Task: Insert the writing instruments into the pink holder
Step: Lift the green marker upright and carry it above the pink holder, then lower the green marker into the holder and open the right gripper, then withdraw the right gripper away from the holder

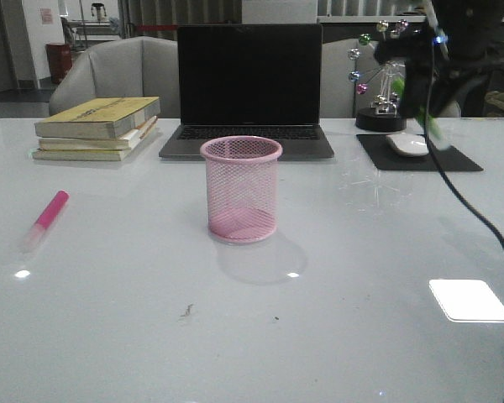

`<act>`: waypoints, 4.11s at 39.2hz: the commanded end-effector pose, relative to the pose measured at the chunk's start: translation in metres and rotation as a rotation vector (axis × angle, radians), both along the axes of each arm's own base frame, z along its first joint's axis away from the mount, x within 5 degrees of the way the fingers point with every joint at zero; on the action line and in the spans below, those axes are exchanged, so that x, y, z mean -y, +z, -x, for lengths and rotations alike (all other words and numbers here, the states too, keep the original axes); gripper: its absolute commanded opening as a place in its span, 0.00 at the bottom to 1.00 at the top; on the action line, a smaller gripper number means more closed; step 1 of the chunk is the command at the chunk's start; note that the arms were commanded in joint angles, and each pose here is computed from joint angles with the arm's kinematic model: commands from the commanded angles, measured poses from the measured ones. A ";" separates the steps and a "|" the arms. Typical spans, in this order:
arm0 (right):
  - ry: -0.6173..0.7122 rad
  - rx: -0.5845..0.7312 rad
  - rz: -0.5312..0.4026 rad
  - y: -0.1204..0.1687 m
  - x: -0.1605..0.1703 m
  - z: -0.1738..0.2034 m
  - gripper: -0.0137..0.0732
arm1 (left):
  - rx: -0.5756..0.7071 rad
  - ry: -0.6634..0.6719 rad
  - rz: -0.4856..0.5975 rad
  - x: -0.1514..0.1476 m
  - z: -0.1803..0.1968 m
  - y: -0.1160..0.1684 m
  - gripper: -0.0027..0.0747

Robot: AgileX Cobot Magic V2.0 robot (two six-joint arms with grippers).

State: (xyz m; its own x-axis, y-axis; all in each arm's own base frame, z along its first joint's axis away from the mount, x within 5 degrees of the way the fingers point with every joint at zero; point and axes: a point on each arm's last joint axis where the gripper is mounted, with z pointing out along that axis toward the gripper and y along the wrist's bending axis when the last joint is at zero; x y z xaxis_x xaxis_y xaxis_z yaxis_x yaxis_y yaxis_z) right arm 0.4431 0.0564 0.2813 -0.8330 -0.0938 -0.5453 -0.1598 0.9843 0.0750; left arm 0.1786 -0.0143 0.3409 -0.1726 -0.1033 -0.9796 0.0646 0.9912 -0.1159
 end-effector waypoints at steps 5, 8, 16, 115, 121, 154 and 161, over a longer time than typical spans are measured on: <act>0.063 0.376 -0.051 0.090 -0.029 0.029 0.19 | 0.128 0.008 0.024 0.000 0.000 0.022 0.53; 0.087 0.448 -0.073 0.096 -0.043 0.039 0.19 | 0.128 0.008 0.024 0.000 0.000 0.022 0.53; 0.122 0.659 -0.197 0.069 -0.086 0.067 0.19 | 0.128 0.008 0.024 0.000 0.000 0.022 0.53; -0.009 0.643 0.038 0.118 0.027 0.186 0.56 | 0.133 0.001 -0.038 0.000 0.000 0.022 0.53; -0.165 0.544 0.093 0.098 0.067 0.237 0.56 | 0.133 0.001 -0.040 0.000 0.000 0.022 0.53; -0.161 0.466 0.046 0.037 0.060 0.295 0.56 | -0.150 -0.032 -0.003 0.007 -0.051 0.038 0.53; -0.161 0.466 0.046 0.037 0.060 0.295 0.56 | -0.313 -0.056 -0.025 0.014 -0.105 0.040 0.53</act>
State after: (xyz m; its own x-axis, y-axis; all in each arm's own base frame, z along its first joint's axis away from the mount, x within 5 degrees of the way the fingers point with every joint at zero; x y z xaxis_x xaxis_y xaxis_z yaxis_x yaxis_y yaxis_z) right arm 0.1447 -0.0026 0.3029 -0.5985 -0.0060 -0.8011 -0.0132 0.9999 0.0024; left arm 0.2646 -0.0244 0.3610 -0.4982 -0.0570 -0.8652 0.0709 0.9918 -0.1062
